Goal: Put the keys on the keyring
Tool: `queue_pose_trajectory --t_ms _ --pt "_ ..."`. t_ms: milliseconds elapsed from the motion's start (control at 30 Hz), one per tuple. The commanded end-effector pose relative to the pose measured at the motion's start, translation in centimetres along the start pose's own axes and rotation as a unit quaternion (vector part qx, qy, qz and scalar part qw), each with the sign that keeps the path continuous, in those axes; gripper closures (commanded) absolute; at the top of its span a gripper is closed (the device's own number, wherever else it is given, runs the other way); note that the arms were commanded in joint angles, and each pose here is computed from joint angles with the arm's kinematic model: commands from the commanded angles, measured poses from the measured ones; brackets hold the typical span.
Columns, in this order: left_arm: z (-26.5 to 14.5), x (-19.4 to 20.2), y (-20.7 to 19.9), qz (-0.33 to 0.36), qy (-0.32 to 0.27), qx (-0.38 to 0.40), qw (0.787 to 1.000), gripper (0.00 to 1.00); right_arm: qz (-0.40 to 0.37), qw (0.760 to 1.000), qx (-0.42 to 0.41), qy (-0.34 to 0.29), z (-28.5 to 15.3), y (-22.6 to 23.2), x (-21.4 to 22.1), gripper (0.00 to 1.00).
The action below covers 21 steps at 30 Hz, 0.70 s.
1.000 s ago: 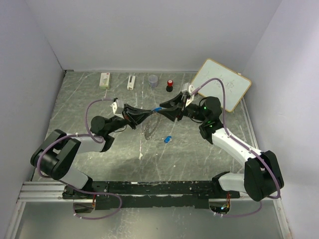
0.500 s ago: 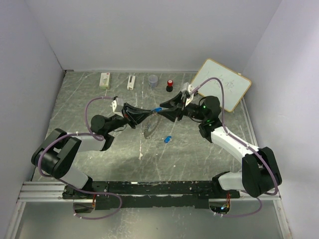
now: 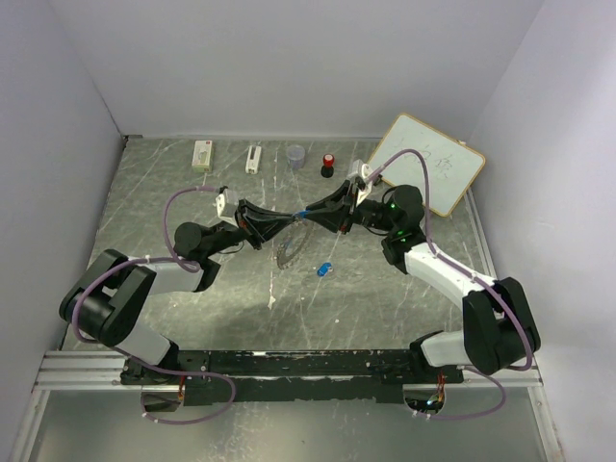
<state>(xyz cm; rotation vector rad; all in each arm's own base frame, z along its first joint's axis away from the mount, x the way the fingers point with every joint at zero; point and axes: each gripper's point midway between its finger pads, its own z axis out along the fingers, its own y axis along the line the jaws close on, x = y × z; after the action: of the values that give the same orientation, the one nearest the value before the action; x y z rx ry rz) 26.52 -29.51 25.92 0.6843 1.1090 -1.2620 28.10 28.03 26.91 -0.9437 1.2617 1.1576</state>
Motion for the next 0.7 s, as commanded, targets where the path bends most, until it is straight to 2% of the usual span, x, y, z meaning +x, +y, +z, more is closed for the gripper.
queue_pose_trajectory --t_ms 0,100,300,433,667 --pt "0.57 -7.0 -3.42 0.11 -0.111 0.072 0.985 0.93 -0.018 1.0 -0.012 -0.013 0.11 0.0 -1.15 0.8" --pt "0.56 -7.08 -3.51 0.11 -0.111 0.073 0.985 0.93 -0.017 1.0 -0.015 -0.013 0.14 0.08 -1.15 0.84" --pt "0.55 -7.24 -3.67 0.112 -0.112 0.076 0.985 0.93 -0.015 1.0 -0.016 -0.012 0.05 0.13 -0.98 0.82" --pt "0.55 -7.28 -3.73 0.112 -0.113 0.077 0.984 0.93 -0.016 1.0 -0.021 -0.013 0.07 0.29 -1.1 0.89" --pt "0.53 -7.6 -4.05 0.116 -0.115 0.081 0.983 0.93 -0.01 1.0 -0.023 -0.015 0.07 0.24 -0.95 0.84"
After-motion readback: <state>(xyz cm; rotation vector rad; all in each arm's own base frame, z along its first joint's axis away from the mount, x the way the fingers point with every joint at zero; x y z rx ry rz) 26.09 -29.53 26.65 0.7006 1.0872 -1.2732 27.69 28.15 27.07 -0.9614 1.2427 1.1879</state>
